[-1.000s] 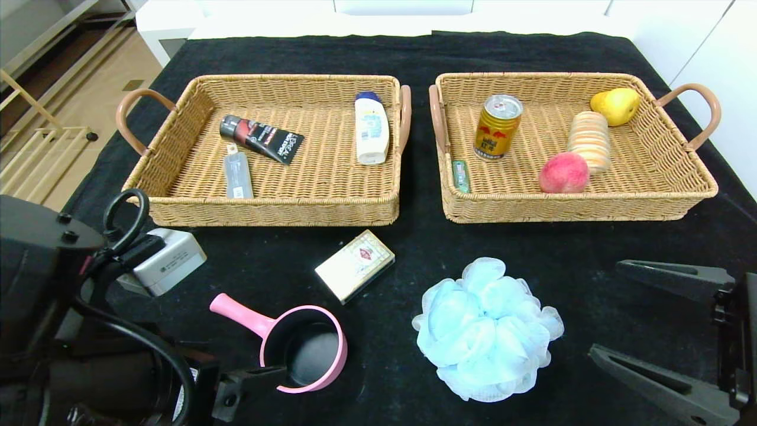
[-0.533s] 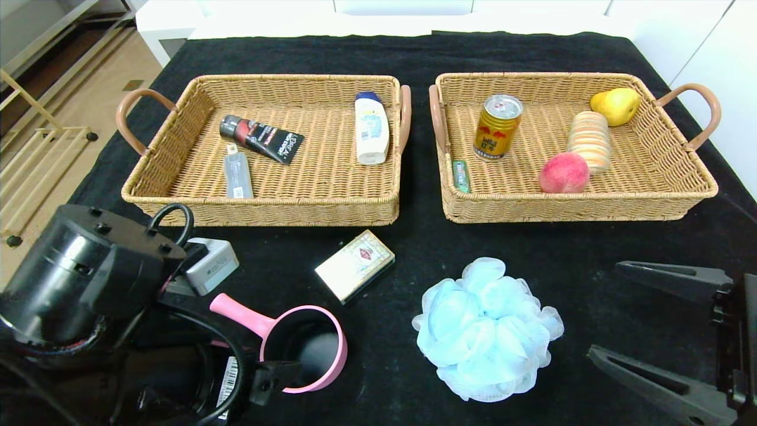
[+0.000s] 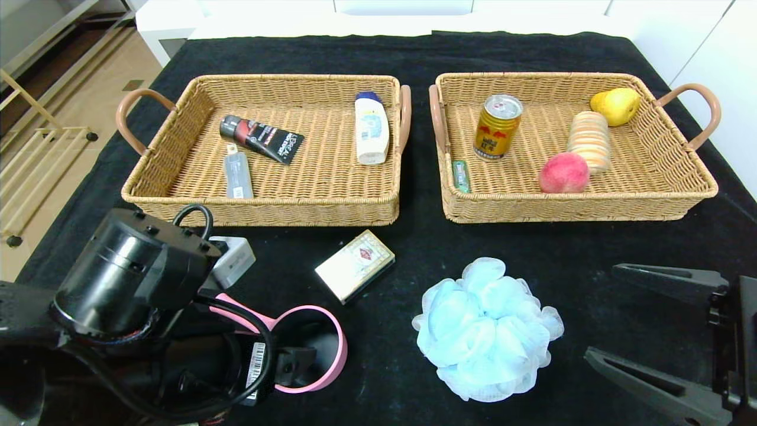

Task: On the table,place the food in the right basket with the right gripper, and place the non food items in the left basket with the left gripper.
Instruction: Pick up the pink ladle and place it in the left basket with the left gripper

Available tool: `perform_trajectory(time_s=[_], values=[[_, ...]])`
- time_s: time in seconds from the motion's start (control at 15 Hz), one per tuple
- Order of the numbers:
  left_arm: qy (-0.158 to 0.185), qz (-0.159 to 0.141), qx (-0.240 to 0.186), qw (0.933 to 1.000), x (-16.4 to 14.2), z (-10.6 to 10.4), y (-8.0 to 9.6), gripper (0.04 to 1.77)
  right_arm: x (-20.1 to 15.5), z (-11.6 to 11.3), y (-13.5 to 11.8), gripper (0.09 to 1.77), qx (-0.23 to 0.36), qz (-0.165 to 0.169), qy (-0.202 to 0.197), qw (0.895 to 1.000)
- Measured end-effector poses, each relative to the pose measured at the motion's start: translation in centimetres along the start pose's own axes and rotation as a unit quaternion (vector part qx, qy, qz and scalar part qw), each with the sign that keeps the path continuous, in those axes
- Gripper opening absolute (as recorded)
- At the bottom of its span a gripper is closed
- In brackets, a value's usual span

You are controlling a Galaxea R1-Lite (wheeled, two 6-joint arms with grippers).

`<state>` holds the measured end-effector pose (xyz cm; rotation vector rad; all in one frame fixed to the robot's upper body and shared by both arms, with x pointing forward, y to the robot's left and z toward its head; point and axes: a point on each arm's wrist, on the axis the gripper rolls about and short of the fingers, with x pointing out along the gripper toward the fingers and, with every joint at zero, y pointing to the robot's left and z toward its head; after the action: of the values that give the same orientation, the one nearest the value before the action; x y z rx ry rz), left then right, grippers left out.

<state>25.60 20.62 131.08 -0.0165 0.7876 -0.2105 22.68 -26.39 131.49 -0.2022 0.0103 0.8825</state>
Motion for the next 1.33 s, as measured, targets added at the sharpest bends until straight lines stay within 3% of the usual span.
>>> perform_trajectory(time_s=[0.93, 1.0, 1.13, 1.33], values=[[0.022, 0.012, 0.008, 0.9996, 1.2, -0.6, 0.0, 1.72, 0.1, 0.0, -0.2, 1.71, -0.001, -0.004, 0.001, 1.000], [0.022, 0.012, 0.007, 0.9996, 1.2, -0.7, 0.0, 1.64, 0.1, -0.1, -0.1, 1.71, 0.000, -0.003, 0.003, 1.000], [0.024, 0.012, 0.008, 0.9996, 1.3, -0.7, -0.1, 1.30, 0.2, -0.1, -0.2, 1.71, 0.000, -0.002, 0.004, 1.000], [0.027, 0.014, 0.009, 0.9995, 1.4, -0.7, -0.1, 0.91, 0.2, -0.2, -0.2, 1.71, 0.001, -0.002, 0.006, 1.000]])
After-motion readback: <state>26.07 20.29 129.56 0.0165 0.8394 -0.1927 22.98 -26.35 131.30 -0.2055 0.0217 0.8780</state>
